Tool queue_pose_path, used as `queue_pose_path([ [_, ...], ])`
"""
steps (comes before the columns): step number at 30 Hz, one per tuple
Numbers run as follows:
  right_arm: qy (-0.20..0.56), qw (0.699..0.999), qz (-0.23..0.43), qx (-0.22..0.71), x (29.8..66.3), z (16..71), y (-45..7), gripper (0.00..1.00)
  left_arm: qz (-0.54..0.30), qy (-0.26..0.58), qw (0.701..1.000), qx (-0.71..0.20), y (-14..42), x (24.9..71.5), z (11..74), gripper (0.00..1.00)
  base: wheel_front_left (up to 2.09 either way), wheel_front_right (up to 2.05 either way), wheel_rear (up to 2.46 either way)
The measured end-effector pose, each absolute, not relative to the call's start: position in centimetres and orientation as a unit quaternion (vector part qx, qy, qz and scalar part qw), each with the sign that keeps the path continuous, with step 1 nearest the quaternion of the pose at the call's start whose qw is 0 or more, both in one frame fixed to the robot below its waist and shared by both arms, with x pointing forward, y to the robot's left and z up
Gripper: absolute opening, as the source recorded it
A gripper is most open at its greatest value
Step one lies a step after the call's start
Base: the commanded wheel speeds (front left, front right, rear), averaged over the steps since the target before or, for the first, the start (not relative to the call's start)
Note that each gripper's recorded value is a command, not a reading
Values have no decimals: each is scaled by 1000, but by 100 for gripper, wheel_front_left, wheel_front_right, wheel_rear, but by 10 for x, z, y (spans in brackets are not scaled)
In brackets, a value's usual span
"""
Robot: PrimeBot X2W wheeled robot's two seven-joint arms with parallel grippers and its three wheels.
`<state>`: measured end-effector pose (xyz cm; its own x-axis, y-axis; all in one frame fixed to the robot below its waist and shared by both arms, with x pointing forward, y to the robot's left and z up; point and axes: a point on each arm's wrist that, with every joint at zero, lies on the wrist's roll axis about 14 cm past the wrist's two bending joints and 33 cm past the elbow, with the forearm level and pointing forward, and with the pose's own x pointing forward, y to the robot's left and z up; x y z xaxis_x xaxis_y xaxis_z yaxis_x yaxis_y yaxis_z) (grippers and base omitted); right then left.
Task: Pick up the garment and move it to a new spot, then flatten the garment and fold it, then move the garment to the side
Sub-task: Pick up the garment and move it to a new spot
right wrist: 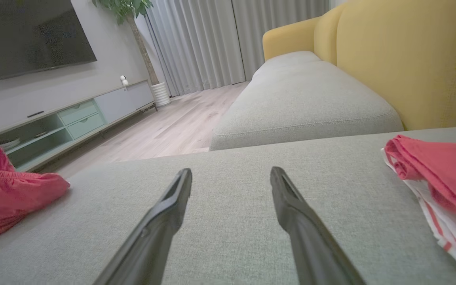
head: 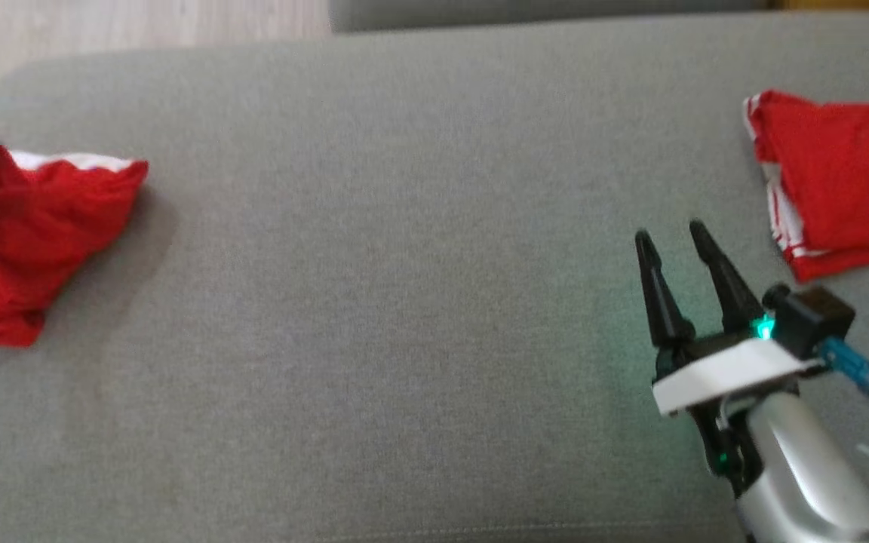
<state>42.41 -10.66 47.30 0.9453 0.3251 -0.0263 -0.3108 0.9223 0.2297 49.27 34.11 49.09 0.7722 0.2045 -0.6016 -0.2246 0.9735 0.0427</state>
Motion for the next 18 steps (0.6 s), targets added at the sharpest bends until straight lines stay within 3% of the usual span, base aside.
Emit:
queue_pose_path([
  [5,21,981,154,114,411,482,-113,100,74,257,963,12,312,509,540,0,0,0,0],
  [11,-4,985,131,113,399,499,-130,100,-40,156,986,37,216,532,608,0,0,0,0],
  [18,-10,989,91,113,383,500,-158,100,-190,87,978,25,98,529,653,0,0,0,0],
])
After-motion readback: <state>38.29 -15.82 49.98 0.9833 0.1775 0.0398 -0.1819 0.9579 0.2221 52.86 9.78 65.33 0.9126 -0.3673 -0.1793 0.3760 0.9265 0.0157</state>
